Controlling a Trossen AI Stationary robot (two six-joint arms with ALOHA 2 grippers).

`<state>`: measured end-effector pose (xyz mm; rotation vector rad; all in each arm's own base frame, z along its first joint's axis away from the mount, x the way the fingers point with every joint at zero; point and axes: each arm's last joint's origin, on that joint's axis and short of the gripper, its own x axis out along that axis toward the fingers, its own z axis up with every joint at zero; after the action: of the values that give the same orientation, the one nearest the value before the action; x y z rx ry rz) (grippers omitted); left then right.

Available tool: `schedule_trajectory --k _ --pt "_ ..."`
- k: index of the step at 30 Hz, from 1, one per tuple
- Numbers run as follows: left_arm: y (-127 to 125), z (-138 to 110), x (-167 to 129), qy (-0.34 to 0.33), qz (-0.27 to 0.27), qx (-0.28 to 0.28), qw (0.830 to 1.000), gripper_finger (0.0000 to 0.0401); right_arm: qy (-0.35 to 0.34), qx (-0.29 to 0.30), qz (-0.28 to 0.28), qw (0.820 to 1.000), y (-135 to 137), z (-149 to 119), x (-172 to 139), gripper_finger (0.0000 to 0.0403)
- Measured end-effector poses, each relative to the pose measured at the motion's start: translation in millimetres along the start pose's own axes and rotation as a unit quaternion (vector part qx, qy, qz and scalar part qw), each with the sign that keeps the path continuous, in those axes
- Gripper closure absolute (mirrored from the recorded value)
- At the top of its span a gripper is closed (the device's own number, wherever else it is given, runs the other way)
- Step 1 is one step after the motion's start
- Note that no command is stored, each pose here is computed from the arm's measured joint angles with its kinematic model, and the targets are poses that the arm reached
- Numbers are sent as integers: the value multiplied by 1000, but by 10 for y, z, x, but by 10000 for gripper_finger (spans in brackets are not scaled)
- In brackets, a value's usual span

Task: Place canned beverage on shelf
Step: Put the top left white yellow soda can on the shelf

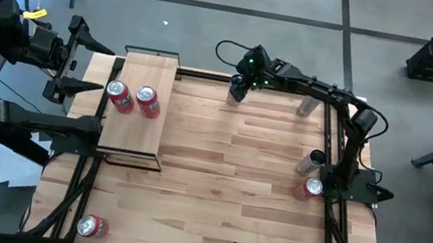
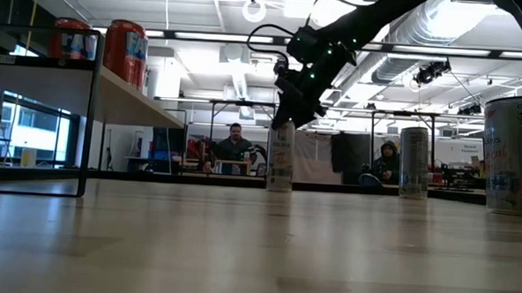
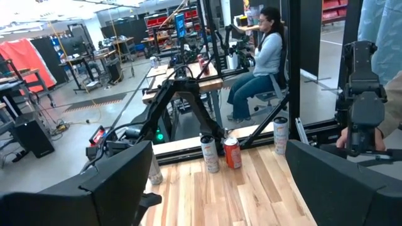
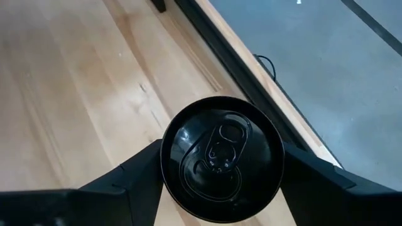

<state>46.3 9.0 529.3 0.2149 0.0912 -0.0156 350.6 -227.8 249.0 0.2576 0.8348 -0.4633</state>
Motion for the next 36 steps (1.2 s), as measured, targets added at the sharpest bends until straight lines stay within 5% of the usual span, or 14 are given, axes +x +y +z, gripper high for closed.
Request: schedule_trajectory --k 14,21,28,36 --pt "0 0 0 0 0 0 1000 43 -9 -28 115 993 154 16 -33 158" --pt "0 0 0 0 0 0 1000 43 -37 -127 192 972 537 86 -120 158" --pt "0 0 0 0 0 0 1000 43 -63 -227 195 952 975 253 -250 159" --pt "0 0 1 0 0 0 1000 43 -2 -299 224 927 1337 394 -27 159"
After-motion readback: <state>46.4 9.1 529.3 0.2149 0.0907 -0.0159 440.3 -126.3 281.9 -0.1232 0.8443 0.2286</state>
